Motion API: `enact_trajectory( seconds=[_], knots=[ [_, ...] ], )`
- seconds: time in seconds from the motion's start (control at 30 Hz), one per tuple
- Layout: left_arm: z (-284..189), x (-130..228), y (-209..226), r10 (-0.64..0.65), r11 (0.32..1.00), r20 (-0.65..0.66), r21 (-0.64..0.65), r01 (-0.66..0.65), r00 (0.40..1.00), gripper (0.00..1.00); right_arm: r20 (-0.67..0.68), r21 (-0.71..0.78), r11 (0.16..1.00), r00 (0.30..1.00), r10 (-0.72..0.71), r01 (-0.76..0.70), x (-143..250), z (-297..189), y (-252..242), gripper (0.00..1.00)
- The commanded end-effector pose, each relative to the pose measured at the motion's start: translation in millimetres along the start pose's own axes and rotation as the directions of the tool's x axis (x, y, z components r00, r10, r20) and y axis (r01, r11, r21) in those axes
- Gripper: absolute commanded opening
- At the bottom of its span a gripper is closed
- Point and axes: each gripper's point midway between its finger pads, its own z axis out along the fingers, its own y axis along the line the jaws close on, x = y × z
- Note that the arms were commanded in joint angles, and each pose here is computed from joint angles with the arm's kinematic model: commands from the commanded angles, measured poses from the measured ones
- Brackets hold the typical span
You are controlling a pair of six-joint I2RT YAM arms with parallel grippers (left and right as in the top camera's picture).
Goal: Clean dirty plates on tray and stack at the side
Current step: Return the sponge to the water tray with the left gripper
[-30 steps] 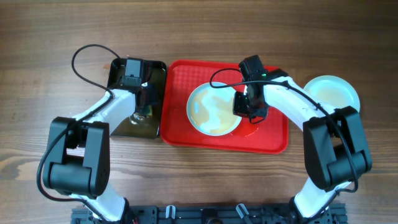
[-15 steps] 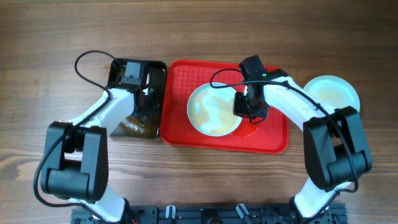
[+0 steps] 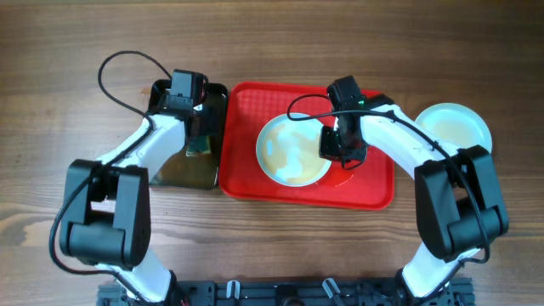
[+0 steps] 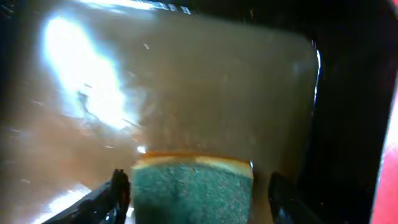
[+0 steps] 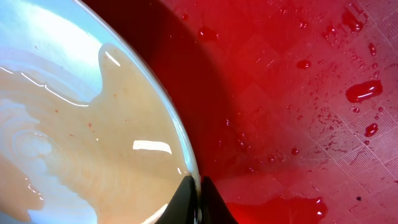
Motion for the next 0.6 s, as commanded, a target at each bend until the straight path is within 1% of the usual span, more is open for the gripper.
enact_trajectory(
  seconds=[0.0, 0.03, 0.07, 0.1, 0.13, 0.17, 0.27, 0.33, 0.37, 0.4, 0.43, 0.47, 0.5, 0.57],
  knots=[
    [7.2, 9.8, -8.6, -0.007, 0.998, -0.055, 0.054, 0.010, 0.998, 0.66, 0.007, 0.049, 0.999, 1.000, -0.011, 0.011, 0.9, 0.4, -11.3, 0.04],
    [8.0, 11.7, -9.8, -0.006, 0.998, -0.061, 0.061, 0.009, 0.998, 0.59, 0.008, 0.049, 0.999, 1.000, -0.012, 0.011, 0.7, 0.4, -11.2, 0.04],
    [8.2, 14.2, -11.2, -0.005, 0.997, -0.070, 0.071, 0.010, 0.998, 0.54, 0.009, 0.048, 0.999, 1.000, -0.012, 0.011, 0.6, 0.4, -11.1, 0.04],
    [8.3, 16.1, -12.4, -0.004, 0.997, -0.078, 0.078, 0.010, 0.997, 0.47, 0.009, 0.048, 0.999, 1.000, -0.012, 0.011, 0.6, 0.4, -11.1, 0.04],
    [8.1, 16.9, -12.5, -0.004, 0.997, -0.081, 0.079, 0.010, 0.997, 0.37, 0.008, 0.049, 0.999, 1.000, -0.012, 0.011, 0.6, 0.4, -11.2, 0.04],
    [8.0, 18.7, -11.8, -0.003, 0.997, -0.088, 0.076, 0.010, 0.996, 0.04, 0.009, 0.048, 0.999, 1.000, -0.012, 0.011, 0.6, 0.4, -11.1, 0.04],
    [5.4, 19.0, -10.9, 0.034, 0.997, -0.088, 0.076, -0.027, 0.996, 0.04, 0.008, 0.049, 0.999, 1.000, -0.012, 0.011, 0.6, 0.4, -11.2, 0.04],
    [-2.7, 11.7, -10.5, 0.031, 0.997, -0.060, 0.076, -0.026, 0.998, 0.04, 0.008, 0.049, 0.999, 1.000, -0.012, 0.012, 0.6, 0.4, -11.2, 0.04],
    [-10.1, 7.8, -10.7, 0.029, 0.997, -0.045, 0.079, -0.025, 0.999, 0.56, 0.009, 0.048, 0.999, 1.000, -0.013, 0.012, 0.6, 0.4, -11.1, 0.04],
    [-20.4, 9.6, -9.5, 0.029, 0.997, -0.052, 0.078, -0.025, 0.998, 0.69, 0.009, 0.048, 0.999, 1.000, -0.012, 0.011, 0.6, 0.4, -11.1, 0.05],
    [-25.6, 14.1, -8.1, 0.030, 0.997, -0.070, 0.075, -0.025, 0.997, 0.73, 0.009, 0.048, 0.999, 1.000, -0.012, 0.012, 0.6, 0.4, -11.1, 0.06],
    [-30.5, 24.4, -5.6, 0.024, 0.998, -0.111, 0.067, -0.017, 0.993, 0.75, 0.011, 0.047, 0.999, 1.000, -0.012, 0.011, -0.1, 0.4, -10.8, 0.17],
    [-33.3, 40.1, -5.1, 0.011, 0.998, -0.177, 0.069, 0.002, 0.984, 0.75, 0.018, 0.043, 0.999, 1.000, -0.013, 0.012, -1.9, 0.5, -9.8, 0.22],
    [-36.9, 61.7, -3.6, 0.006, 0.998, -0.267, 0.066, 0.013, 0.964, 0.80, 0.023, 0.024, 1.000, 1.000, -0.014, 0.014, -3.5, 0.7, -6.0, 0.24]
  ],
)
